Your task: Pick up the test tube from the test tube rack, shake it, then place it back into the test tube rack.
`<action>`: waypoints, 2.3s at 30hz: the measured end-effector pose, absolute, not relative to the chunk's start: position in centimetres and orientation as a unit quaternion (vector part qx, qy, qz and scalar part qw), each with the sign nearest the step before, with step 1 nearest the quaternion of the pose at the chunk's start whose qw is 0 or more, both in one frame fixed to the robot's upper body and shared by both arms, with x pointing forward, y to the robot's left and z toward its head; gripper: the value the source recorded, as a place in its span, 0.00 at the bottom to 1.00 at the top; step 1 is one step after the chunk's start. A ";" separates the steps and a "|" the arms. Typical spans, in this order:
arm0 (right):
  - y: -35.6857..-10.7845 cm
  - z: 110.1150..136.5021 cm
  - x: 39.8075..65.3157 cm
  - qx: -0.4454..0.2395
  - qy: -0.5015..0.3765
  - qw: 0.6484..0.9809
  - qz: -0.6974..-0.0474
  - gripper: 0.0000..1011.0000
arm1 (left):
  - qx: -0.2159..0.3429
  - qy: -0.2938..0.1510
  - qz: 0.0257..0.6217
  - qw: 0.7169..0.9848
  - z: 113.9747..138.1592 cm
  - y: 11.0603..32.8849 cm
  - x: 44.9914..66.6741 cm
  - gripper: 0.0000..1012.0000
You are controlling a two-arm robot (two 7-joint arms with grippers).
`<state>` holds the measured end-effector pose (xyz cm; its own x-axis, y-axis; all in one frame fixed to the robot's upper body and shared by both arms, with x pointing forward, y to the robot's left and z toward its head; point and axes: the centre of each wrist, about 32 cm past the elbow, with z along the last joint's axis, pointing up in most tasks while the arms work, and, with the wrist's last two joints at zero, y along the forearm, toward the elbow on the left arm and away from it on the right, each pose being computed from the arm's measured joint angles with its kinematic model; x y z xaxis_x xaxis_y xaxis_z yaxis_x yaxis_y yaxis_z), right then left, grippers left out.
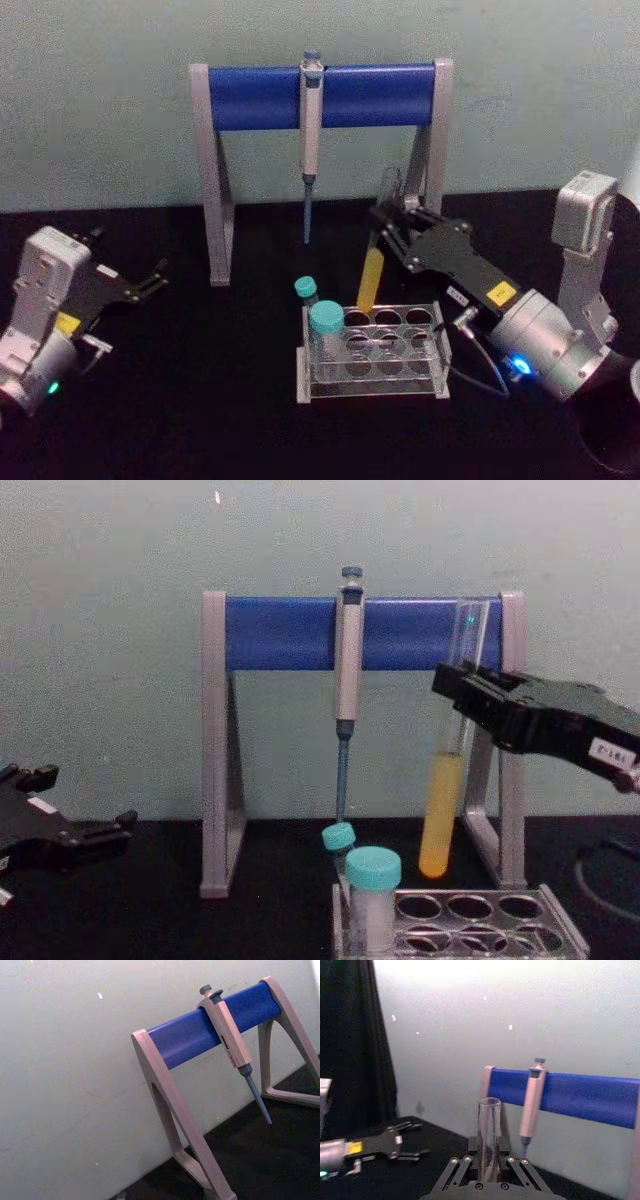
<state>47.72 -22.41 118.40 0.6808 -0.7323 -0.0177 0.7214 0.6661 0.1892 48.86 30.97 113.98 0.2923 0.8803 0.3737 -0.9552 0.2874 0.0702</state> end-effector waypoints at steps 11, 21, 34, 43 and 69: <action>-22.9 118.3 48.2 0.091 -0.047 0.898 -0.427 0.23 | 0.141 -0.132 0.580 0.791 114.0 31.0 48.9 0.99; -24.1 118.8 47.2 0.069 -0.070 0.887 -0.451 0.23 | 0.141 -0.132 0.580 0.791 114.0 31.0 48.9 0.99; -25.0 120.4 44.3 0.009 -0.050 0.903 -0.426 0.23 | 0.141 -0.132 0.580 0.791 114.0 31.0 48.9 0.99; -23.6 119.7 44.9 0.045 -0.009 0.926 -0.375 0.23 | 0.141 -0.132 0.580 0.791 114.0 31.0 48.9 0.99; -23.3 118.2 48.3 0.092 -0.047 0.892 -0.440 0.23 | 0.142 -0.132 0.580 0.791 114.0 31.0 48.9 0.99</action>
<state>48.29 -23.32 118.25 0.6087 -0.7934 0.0034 0.7760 0.5963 0.2053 48.86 30.97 113.98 0.2923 0.8803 0.3737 -0.9552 0.2873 0.0703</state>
